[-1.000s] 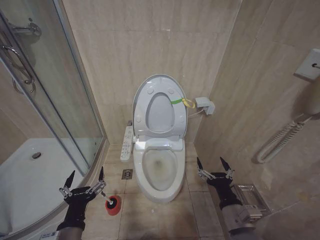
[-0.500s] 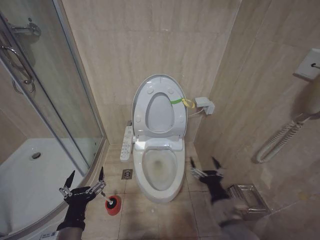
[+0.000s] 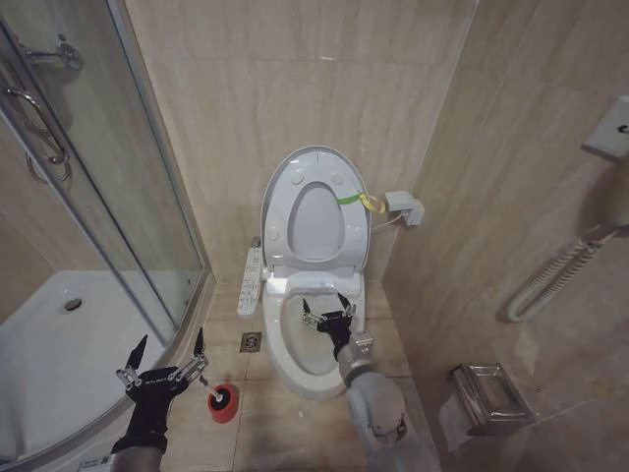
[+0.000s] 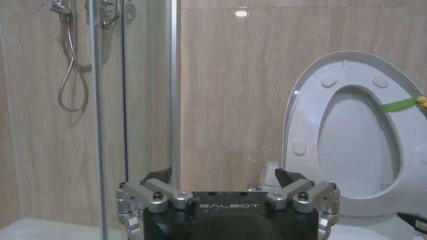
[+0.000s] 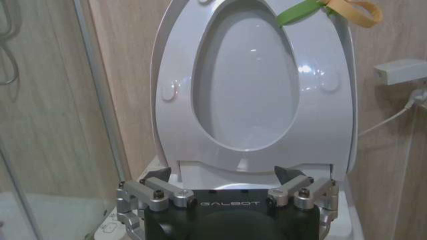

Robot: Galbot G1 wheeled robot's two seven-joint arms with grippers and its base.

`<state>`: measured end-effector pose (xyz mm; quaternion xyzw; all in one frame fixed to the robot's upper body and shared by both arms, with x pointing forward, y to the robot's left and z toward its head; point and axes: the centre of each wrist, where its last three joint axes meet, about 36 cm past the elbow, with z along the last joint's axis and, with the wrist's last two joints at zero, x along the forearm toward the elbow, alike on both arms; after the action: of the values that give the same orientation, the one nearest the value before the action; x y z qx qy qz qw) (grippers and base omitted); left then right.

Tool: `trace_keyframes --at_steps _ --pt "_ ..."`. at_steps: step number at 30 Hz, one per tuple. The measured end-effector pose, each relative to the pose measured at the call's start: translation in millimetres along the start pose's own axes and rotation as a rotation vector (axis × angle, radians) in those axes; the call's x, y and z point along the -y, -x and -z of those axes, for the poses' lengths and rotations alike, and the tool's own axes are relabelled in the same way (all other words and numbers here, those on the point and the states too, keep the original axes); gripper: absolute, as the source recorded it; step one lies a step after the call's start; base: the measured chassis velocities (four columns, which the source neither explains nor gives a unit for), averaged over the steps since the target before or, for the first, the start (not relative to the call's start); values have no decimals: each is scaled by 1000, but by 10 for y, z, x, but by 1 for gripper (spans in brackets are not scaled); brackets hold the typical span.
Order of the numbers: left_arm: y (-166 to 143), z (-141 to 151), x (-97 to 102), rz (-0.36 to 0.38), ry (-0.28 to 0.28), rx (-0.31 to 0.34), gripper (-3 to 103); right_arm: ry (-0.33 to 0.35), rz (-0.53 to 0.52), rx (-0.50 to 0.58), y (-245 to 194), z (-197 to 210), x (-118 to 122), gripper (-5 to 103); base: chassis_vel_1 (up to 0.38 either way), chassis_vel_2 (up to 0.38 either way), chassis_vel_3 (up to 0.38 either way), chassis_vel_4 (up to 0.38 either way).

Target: Open the toilet lid, clean the toilet bowl with a toilet brush, close the toilet lid, and flush.

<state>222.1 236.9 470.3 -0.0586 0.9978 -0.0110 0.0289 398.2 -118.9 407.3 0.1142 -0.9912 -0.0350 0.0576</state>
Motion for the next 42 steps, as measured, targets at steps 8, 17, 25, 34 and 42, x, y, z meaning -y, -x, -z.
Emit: trace_keyframes --at_steps 8,17,25,34,42 --pt "0 0 0 0 0 0 100 -135 -64 84 1 25 815 100 0 0 0 0" --pt "0 0 0 0 0 0 100 -173 -67 152 -17 192 1180 100 0 0 0 0" --pt "0 0 0 0 0 0 100 -162 -78 162 9 249 1127 100 0 0 0 0" --pt "0 0 0 0 0 0 100 -162 -102 166 111 302 1177 100 0 0 0 0" --pt "0 0 0 0 0 0 100 -172 -136 170 280 353 1316 100 0 0 0 0"
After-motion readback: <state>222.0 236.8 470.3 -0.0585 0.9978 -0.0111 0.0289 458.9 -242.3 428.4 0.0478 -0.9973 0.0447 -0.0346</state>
